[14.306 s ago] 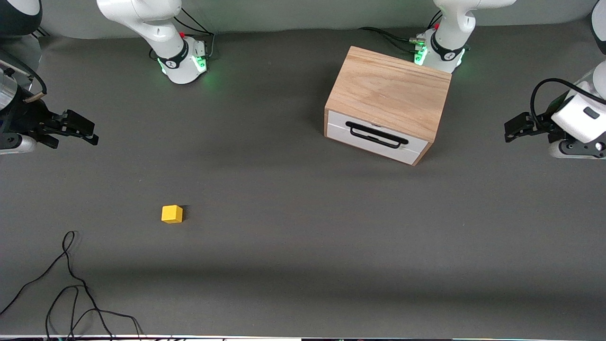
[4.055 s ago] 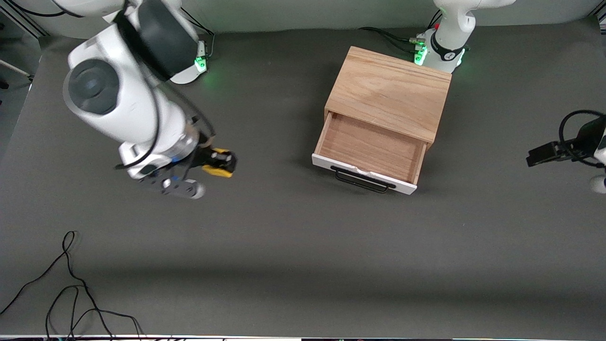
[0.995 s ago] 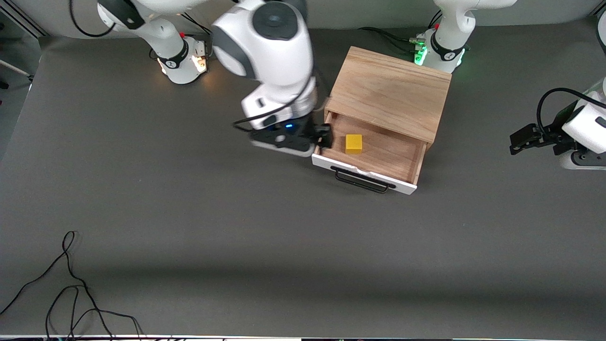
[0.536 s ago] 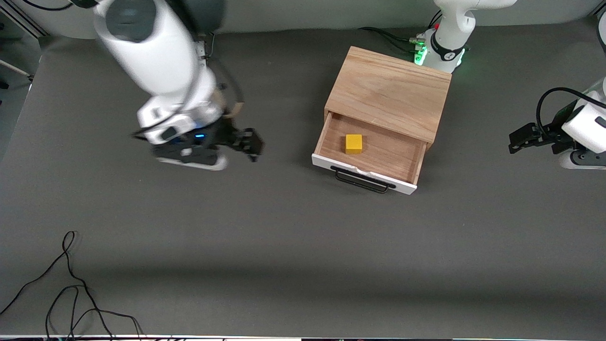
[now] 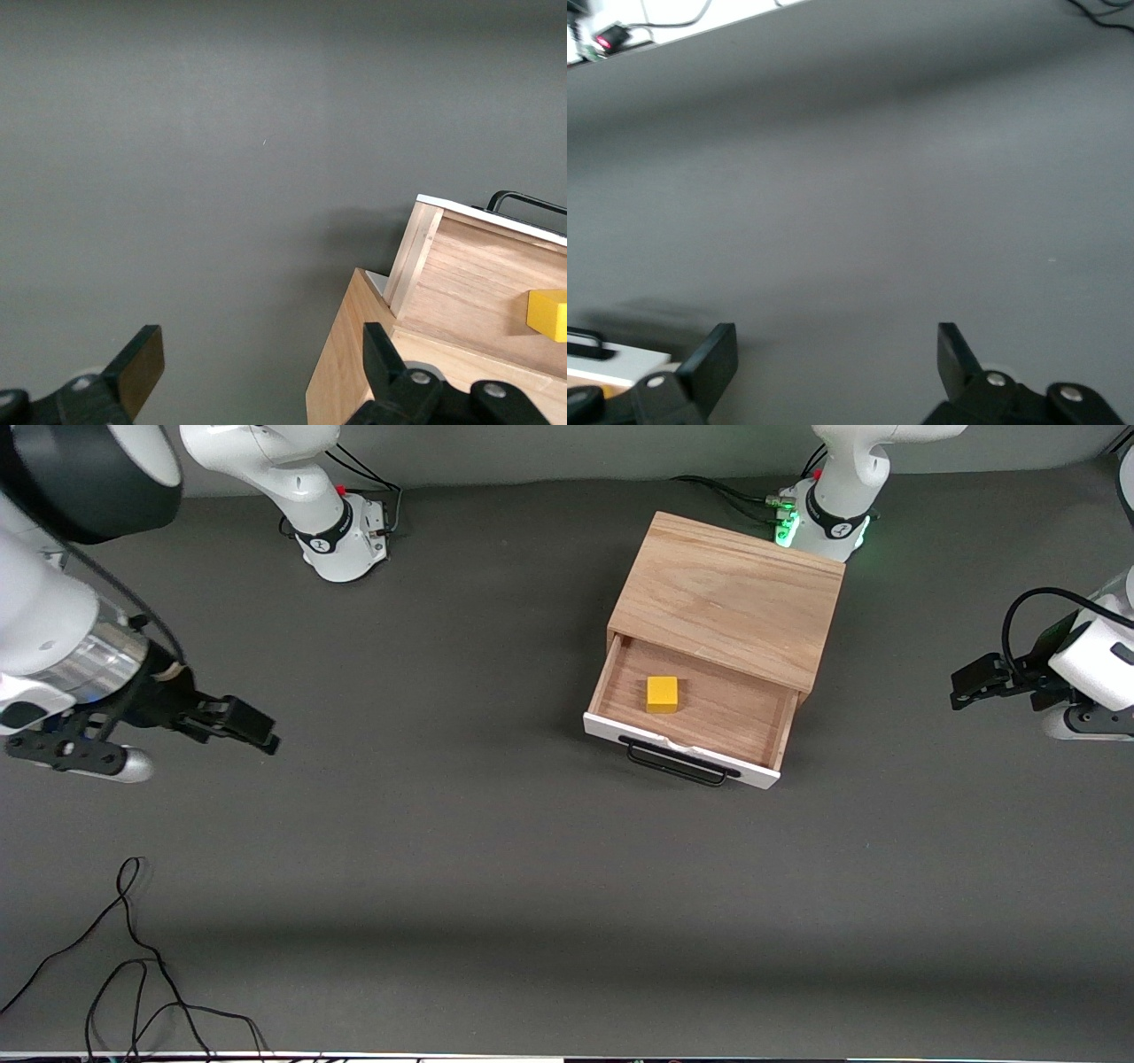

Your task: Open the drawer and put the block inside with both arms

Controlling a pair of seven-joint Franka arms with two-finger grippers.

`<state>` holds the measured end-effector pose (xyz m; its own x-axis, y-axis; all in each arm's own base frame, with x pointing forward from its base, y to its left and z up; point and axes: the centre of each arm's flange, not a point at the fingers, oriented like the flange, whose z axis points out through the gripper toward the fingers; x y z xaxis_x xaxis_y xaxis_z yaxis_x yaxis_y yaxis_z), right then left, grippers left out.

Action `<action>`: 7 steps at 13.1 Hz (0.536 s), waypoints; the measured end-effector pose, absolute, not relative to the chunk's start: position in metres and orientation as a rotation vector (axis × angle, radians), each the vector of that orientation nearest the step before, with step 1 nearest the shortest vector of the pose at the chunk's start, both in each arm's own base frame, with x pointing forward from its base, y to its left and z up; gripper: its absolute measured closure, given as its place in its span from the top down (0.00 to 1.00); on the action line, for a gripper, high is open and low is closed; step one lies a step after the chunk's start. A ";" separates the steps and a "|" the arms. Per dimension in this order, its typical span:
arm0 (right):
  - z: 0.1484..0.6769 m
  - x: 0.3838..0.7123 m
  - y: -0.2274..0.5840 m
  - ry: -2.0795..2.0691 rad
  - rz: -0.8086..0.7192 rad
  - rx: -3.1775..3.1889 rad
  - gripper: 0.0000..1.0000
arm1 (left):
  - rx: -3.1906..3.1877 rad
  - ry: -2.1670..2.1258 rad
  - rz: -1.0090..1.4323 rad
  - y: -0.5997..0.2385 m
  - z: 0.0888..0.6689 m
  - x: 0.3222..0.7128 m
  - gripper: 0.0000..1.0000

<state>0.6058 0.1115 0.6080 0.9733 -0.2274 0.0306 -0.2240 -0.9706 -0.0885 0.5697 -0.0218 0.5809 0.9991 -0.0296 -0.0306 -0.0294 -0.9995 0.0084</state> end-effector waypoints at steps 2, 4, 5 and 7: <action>0.599 0.600 0.077 0.314 -0.037 -3.056 1.00 | 3.133 -0.046 -0.054 -0.022 0.581 0.569 1.00; 0.595 0.594 0.054 0.252 -0.021 -3.068 1.00 | 3.133 -0.046 -0.063 -0.022 0.580 0.569 1.00; 0.594 0.592 0.045 0.240 -0.019 -3.073 1.00 | 3.133 -0.046 -0.067 -0.022 0.579 0.569 1.00; 0.595 0.591 0.038 0.214 -0.029 -3.083 1.00 | 3.133 -0.047 -0.070 -0.022 0.579 0.569 1.00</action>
<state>0.5909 0.0382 0.5948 0.9903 -0.1384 0.0151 -0.1374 -0.9891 -0.0524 0.5686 -0.0219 0.5790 0.9986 -0.0299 -0.0445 -0.0295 -0.9995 0.0083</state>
